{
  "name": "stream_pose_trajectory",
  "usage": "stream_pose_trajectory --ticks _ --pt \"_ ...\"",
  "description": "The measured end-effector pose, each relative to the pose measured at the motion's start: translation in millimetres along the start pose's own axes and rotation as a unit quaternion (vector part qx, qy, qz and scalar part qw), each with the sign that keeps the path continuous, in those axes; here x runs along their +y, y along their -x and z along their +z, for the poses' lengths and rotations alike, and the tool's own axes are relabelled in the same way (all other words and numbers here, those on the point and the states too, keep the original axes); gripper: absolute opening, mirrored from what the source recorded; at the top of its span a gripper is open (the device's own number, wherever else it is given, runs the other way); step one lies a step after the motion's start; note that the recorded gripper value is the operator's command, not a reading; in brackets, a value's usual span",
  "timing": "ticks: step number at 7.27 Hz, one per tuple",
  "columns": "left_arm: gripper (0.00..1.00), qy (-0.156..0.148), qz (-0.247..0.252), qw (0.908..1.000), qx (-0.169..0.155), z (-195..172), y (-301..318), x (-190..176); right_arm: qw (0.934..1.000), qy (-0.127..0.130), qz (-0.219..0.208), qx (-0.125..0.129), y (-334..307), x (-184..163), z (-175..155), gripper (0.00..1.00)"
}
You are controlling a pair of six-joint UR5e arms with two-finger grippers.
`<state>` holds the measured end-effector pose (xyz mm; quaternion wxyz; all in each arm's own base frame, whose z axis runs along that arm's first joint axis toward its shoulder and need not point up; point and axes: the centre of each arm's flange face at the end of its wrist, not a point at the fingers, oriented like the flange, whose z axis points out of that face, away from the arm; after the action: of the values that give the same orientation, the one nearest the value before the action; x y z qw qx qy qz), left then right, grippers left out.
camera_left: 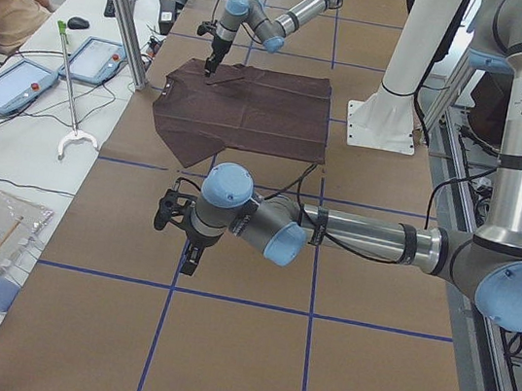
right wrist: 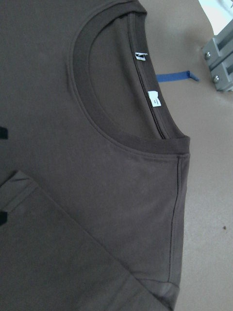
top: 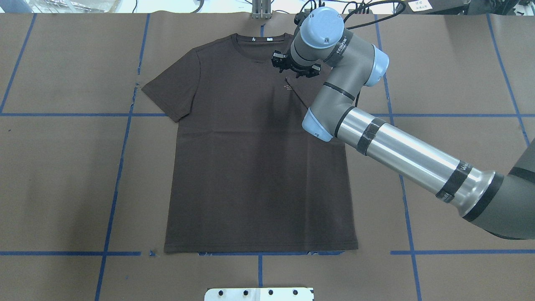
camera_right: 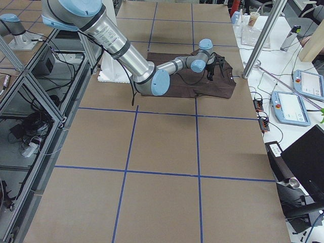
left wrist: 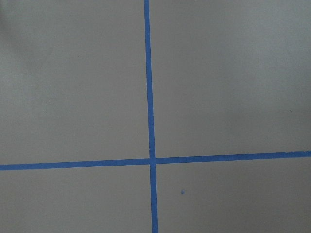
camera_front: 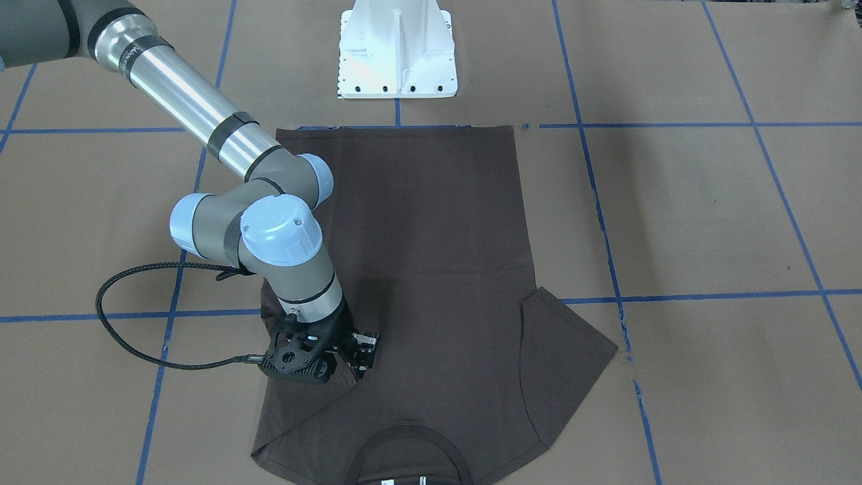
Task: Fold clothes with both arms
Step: 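Release the folded sleeve and raise the right gripper while the left arm approaches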
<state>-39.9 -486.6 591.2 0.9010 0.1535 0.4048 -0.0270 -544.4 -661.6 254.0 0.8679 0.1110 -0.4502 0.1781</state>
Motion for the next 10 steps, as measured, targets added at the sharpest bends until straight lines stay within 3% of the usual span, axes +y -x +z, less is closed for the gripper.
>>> stream_pose_trajectory --ticks 2,5,6,8,10 --pt "1.00 0.003 0.036 0.9963 0.078 10.2 -42.0 -3.2 0.9995 0.006 -0.004 -0.031 -3.2 11.3 -26.5 1.00" --pt "1.00 0.032 -0.003 0.9903 0.135 56.3 -159.0 -59.6 0.9955 0.044 -0.004 -0.084 -55.3 7.5 -90.3 1.00" --pt "1.00 0.040 -0.034 0.9901 0.130 84.0 -205.0 -84.4 0.9939 0.059 0.001 -0.093 -80.6 -1.4 -107.5 1.00" --pt "1.00 0.032 -0.059 0.9929 0.098 153.6 -316.9 -98.1 0.9924 0.072 0.005 -0.100 -133.5 -6.1 -134.4 1.00" --pt "0.96 0.015 -0.088 0.9927 0.081 188.0 -378.5 -109.3 0.9920 0.076 0.007 -0.101 -164.0 0.1 -147.0 1.00"
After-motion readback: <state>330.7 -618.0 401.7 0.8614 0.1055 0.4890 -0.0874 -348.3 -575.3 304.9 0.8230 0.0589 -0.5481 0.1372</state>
